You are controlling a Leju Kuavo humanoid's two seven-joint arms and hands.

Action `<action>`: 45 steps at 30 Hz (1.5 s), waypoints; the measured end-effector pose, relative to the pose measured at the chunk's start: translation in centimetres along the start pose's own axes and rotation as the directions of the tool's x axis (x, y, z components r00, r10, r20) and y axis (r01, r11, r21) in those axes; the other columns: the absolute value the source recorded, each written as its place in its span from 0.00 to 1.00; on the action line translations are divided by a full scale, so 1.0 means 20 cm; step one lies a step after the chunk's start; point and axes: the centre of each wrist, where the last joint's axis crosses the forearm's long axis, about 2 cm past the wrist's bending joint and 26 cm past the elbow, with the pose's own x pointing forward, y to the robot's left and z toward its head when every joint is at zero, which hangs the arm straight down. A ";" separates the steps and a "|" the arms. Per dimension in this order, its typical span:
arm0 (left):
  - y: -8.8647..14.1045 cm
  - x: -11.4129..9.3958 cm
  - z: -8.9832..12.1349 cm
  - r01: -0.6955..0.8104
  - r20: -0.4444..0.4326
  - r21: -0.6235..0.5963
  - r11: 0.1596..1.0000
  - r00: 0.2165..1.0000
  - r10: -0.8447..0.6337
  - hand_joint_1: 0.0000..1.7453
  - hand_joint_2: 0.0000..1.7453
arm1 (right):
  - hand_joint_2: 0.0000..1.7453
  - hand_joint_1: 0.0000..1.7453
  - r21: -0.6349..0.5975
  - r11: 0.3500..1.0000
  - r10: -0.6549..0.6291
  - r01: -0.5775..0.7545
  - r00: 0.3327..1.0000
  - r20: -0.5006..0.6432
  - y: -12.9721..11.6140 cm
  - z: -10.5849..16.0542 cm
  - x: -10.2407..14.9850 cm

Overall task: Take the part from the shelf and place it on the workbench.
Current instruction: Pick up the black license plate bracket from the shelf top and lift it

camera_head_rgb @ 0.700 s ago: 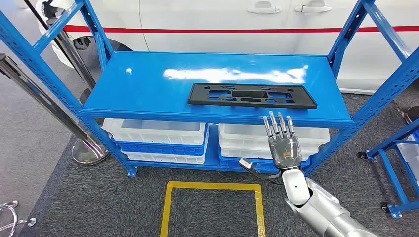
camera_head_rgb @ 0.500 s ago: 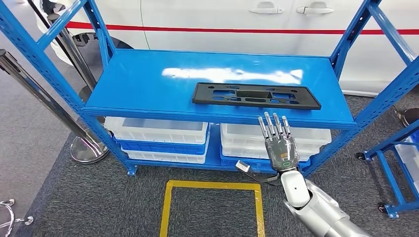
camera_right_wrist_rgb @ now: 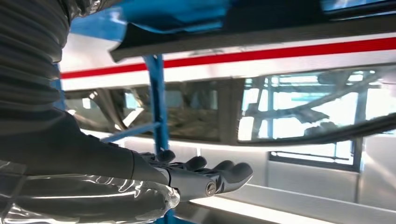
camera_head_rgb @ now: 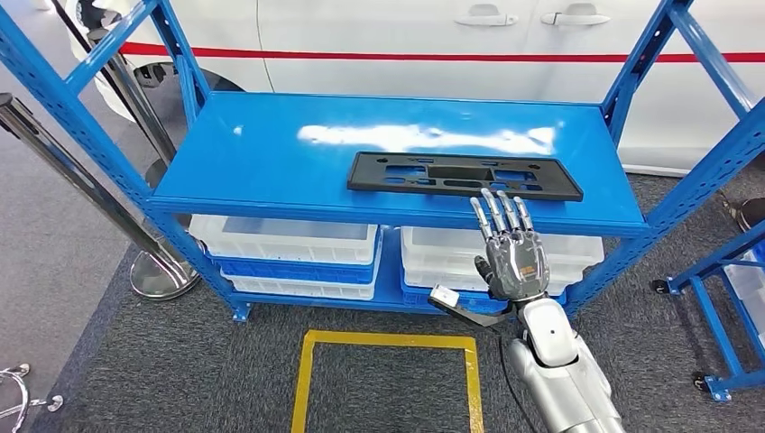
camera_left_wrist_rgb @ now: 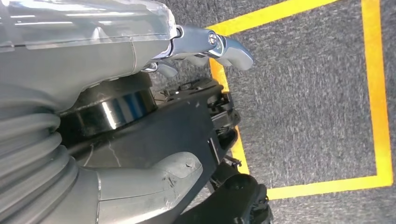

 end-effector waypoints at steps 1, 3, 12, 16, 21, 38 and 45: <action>0.00 0.00 0.00 0.001 0.000 0.001 1.000 1.000 -0.001 0.00 1.00 | 1.00 0.00 0.000 1.000 -0.003 0.003 1.000 -0.013 0.00 0.00 0.00; 0.00 0.00 0.00 0.003 0.002 0.004 1.000 1.000 -0.003 0.00 1.00 | 1.00 0.00 0.001 1.000 -0.009 0.009 1.000 -0.027 0.00 0.01 0.02; 0.01 0.00 0.00 0.007 0.001 0.009 1.000 1.000 -0.007 0.00 1.00 | 1.00 0.00 0.025 0.999 -0.025 0.026 0.998 -0.049 0.02 0.05 0.09; 0.01 -0.01 0.00 0.002 -0.001 0.004 1.000 1.000 -0.002 0.00 1.00 | 1.00 0.00 0.034 0.999 -0.018 0.020 0.998 -0.060 0.03 0.06 0.11; 0.00 0.00 0.00 -0.004 0.000 -0.005 1.000 1.000 0.004 0.00 1.00 | 1.00 0.00 0.056 0.998 -0.019 0.023 0.997 -0.071 0.05 0.09 0.12; 0.01 0.01 -0.01 0.005 0.024 -0.005 1.000 1.000 -0.005 0.00 1.00 | 1.00 0.00 0.076 0.996 -0.031 0.039 0.994 -0.101 0.07 0.11 0.14; 0.00 0.01 -0.01 0.006 0.019 -0.008 1.000 1.000 -0.006 0.00 1.00 | 1.00 0.00 0.075 0.996 -0.034 0.041 0.994 -0.102 0.07 0.11 0.15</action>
